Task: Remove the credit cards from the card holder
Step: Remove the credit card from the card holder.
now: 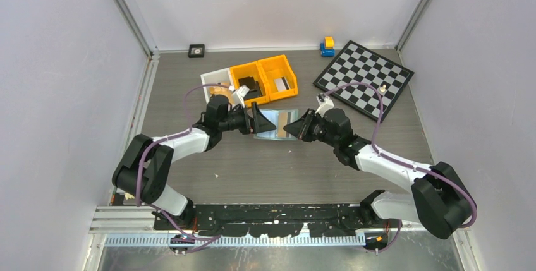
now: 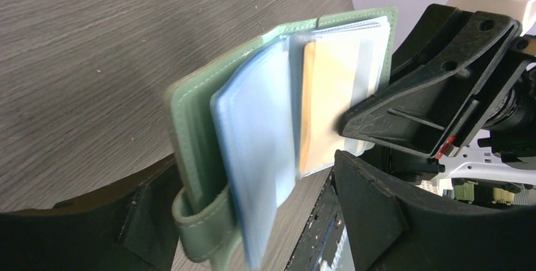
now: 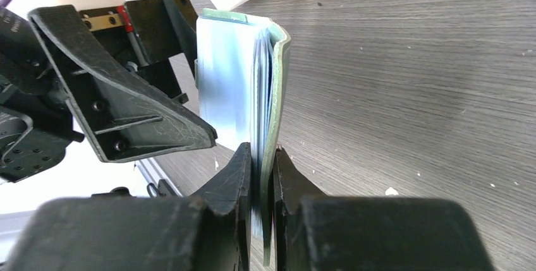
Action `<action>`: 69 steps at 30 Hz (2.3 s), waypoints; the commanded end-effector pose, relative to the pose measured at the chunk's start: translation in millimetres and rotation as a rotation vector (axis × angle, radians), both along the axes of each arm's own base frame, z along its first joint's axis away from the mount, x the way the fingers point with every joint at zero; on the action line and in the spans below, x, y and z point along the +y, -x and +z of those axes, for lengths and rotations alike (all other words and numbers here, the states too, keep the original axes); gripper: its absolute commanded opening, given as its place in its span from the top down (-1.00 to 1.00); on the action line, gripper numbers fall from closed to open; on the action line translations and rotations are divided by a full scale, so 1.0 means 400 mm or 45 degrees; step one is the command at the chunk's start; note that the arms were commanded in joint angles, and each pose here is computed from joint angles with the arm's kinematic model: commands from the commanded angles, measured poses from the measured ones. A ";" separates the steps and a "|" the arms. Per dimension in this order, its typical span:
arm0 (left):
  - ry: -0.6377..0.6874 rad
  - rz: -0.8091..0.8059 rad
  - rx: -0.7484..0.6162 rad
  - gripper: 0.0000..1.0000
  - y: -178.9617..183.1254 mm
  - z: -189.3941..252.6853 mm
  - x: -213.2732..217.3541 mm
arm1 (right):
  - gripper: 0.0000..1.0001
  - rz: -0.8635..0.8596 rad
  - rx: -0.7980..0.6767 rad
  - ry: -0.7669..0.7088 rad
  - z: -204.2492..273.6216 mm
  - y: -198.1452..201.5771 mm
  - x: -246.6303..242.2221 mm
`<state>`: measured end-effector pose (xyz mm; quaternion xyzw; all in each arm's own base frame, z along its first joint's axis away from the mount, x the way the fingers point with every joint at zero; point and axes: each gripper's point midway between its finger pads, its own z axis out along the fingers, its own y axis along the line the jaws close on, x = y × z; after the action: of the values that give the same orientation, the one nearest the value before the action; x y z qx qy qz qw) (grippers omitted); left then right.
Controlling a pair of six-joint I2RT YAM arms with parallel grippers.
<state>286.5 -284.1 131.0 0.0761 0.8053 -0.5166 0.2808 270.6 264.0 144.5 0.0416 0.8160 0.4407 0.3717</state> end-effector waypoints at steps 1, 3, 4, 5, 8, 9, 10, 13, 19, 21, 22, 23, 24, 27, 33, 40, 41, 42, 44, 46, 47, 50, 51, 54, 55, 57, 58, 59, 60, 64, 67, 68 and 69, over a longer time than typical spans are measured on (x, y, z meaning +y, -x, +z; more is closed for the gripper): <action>0.058 0.017 -0.144 -0.70 -0.001 0.072 0.008 | 0.99 0.018 -0.148 -0.136 0.107 -0.007 0.011; 0.028 0.059 -0.194 -0.78 -0.001 0.087 0.026 | 0.99 0.018 -0.160 -0.138 0.111 -0.006 0.008; 0.003 0.084 -0.207 -0.84 0.002 0.090 0.037 | 0.99 0.017 -0.164 -0.135 0.111 -0.006 0.006; -0.016 0.112 -0.236 -0.89 0.002 0.101 0.049 | 0.99 0.017 -0.173 -0.132 0.115 -0.006 0.006; -0.065 0.210 -0.293 -0.99 -0.005 0.132 0.083 | 0.99 0.024 -0.187 -0.116 0.120 -0.006 0.004; -0.070 0.251 -0.273 -0.99 -0.009 0.136 0.092 | 0.99 0.020 -0.195 -0.110 0.123 -0.007 0.002; -0.066 0.295 -0.236 -0.99 -0.012 0.139 0.099 | 0.99 0.007 -0.203 -0.107 0.126 -0.010 -0.002; -0.069 0.454 -0.113 -0.99 -0.033 0.158 0.125 | 0.99 -0.095 -0.185 -0.132 0.146 -0.034 -0.018; -0.192 0.706 -0.090 -1.00 -0.076 0.243 0.201 | 0.99 -0.161 -0.091 -0.084 0.188 -0.089 -0.003; -0.233 0.791 -0.172 -0.99 -0.083 0.252 0.240 | 0.99 -0.171 -0.099 -0.092 0.185 -0.089 -0.007; -0.280 0.875 -0.217 -0.99 -0.086 0.239 0.280 | 0.99 -0.183 -0.116 -0.111 0.182 -0.087 -0.011; -0.285 0.902 -0.263 -0.99 -0.089 0.243 0.293 | 0.99 -0.192 -0.132 -0.139 0.176 -0.082 -0.016; -0.279 0.947 -0.274 -0.99 -0.082 0.223 0.312 | 0.99 -0.209 -0.141 -0.161 0.174 -0.080 -0.023; -0.081 0.908 -0.311 -1.00 -0.067 0.237 0.280 | 0.99 -0.195 -0.169 -0.117 0.175 -0.067 -0.035; -0.095 0.815 -0.269 -0.99 -0.055 0.183 0.252 | 0.99 -0.229 -0.193 -0.074 0.163 -0.065 -0.058; -0.167 0.586 -0.262 -1.00 -0.032 0.131 0.168 | 0.99 -0.209 -0.170 -0.051 0.139 -0.074 -0.045; -0.192 0.567 -0.279 -0.99 -0.027 0.120 0.163 | 0.99 -0.209 -0.168 -0.050 0.138 -0.074 -0.044; -0.200 0.555 -0.294 -0.99 -0.024 0.116 0.158 | 0.99 -0.208 -0.167 -0.051 0.138 -0.075 -0.043; -0.169 0.529 -0.324 -0.99 -0.023 0.129 0.146 | 0.99 -0.203 -0.166 -0.053 0.138 -0.074 -0.041; -0.146 0.495 -0.342 -0.99 -0.018 0.139 0.135 | 0.99 -0.200 -0.169 -0.059 0.141 -0.074 -0.040; -0.136 0.478 -0.351 -0.99 -0.015 0.141 0.130 | 0.99 -0.203 -0.170 -0.060 0.142 -0.074 -0.042; -0.101 0.454 -0.385 -1.00 -0.014 0.146 0.120 | 0.99 -0.211 -0.179 -0.061 0.144 -0.075 -0.044; -0.097 0.444 -0.393 -0.99 -0.014 0.146 0.117 | 0.99 -0.214 -0.185 -0.060 0.145 -0.076 -0.046; -0.093 0.422 -0.398 -0.99 -0.014 0.142 0.109 | 0.99 -0.216 -0.222 -0.057 0.153 -0.078 -0.049; -0.087 0.410 -0.405 -0.99 -0.014 0.143 0.104 | 0.99 -0.214 -0.236 -0.054 0.157 -0.078 -0.050; -0.072 0.395 -0.414 -0.99 -0.015 0.146 0.097 | 0.99 -0.214 -0.255 -0.058 0.164 -0.080 -0.049; -0.063 0.381 -0.410 -0.99 -0.013 0.145 0.092 | 0.99 -0.208 -0.260 -0.065 0.167 -0.080 -0.047; -0.055 0.369 -0.409 -0.99 -0.012 0.147 0.087 | 0.99 -0.199 -0.267 -0.077 0.174 -0.081 -0.042; -0.048 0.359 -0.408 -0.99 -0.012 0.149 0.083 | 0.99 -0.188 -0.270 -0.084 0.178 -0.080 -0.038; -0.053 0.360 -0.416 -1.00 -0.013 0.149 0.084 | 0.99 -0.182 -0.289 -0.102 0.187 -0.079 -0.036; -0.044 0.353 -0.409 -1.00 -0.013 0.149 0.080 | 1.00 -0.180 -0.312 -0.107 0.197 -0.075 -0.040; -0.035 0.346 -0.406 -1.00 -0.012 0.151 0.077 | 0.99 -0.181 -0.318 -0.105 0.201 -0.073 -0.042; -0.027 0.340 -0.404 -0.99 -0.011 0.152 0.074 | 0.99 -0.190 -0.323 -0.100 0.202 -0.074 -0.046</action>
<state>288.4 -246.9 174.2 0.0323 0.7846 -0.4258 0.4495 297.0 248.7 193.2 0.0727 0.7779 0.4265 0.4557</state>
